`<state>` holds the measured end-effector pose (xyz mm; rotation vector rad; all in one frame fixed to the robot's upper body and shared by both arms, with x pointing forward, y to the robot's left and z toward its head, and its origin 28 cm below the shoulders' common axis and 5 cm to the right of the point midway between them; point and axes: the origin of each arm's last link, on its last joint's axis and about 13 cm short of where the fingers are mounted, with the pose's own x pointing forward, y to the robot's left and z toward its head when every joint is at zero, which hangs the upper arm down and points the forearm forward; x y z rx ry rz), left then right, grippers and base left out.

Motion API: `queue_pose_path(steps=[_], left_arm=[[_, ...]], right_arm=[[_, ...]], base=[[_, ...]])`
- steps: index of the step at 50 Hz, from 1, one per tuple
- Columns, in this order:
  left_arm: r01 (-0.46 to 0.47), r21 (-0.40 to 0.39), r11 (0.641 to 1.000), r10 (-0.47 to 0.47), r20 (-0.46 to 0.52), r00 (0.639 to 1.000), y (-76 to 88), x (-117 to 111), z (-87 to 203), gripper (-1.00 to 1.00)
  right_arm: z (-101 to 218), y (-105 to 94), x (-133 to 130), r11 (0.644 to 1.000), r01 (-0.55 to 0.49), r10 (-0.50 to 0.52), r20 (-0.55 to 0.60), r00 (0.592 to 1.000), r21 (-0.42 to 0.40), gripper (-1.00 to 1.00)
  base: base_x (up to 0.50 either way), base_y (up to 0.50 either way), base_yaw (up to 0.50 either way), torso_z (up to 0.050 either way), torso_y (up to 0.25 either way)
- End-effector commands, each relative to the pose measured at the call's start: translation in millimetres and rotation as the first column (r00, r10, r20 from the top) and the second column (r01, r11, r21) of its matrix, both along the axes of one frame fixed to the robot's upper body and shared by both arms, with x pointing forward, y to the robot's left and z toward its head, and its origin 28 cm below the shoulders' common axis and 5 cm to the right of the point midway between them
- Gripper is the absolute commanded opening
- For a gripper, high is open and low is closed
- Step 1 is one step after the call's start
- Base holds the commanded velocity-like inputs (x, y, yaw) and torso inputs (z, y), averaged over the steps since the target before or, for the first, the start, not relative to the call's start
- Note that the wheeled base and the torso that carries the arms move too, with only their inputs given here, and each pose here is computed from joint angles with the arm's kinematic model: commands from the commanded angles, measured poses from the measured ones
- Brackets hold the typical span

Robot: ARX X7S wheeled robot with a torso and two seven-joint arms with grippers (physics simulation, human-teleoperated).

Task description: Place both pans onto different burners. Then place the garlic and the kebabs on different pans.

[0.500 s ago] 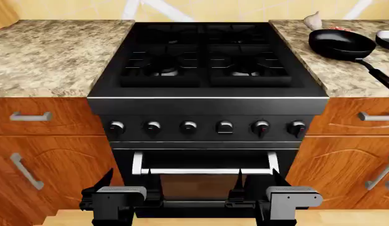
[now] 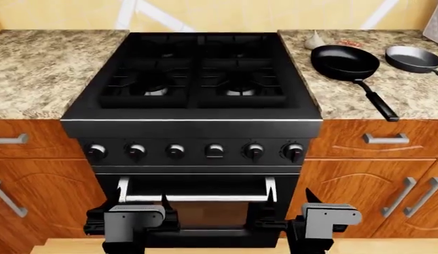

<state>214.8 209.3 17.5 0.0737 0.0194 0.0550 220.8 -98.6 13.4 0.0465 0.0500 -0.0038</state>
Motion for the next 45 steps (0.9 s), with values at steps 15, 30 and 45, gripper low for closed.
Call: queue_pose_path(steps=[15, 30, 45], left_arm=[[0.035, 0.118, 0.992, -0.044, 0.079, 0.996, -0.8, 14.3, 78.8, 1.0], [0.064, 0.157, 0.985, -0.079, 0.096, 0.992, -4.1, 28.5, 109.0, 1.0], [0.095, 0.167, 0.981, -0.106, 0.06, 0.993, 4.2, 62.7, 147.3, 1.0]], right_arm=[[74.3, 0.9, 19.5, 0.996, -0.042, 0.049, 0.076, 0.996, -0.084, 1.0], [106.4, -3.6, 33.1, 0.993, -0.036, 0.049, 0.117, 0.992, -0.116, 1.0], [148.3, -13.0, 66.3, 0.987, -0.059, 0.072, 0.083, 0.994, -0.15, 1.0]], base=[[0.0, 0.0, 0.0, 0.05, 0.0], [0.0, 0.0, 0.0, 0.05, 0.0], [0.0, 0.0, 0.0, 0.027, 0.0]])
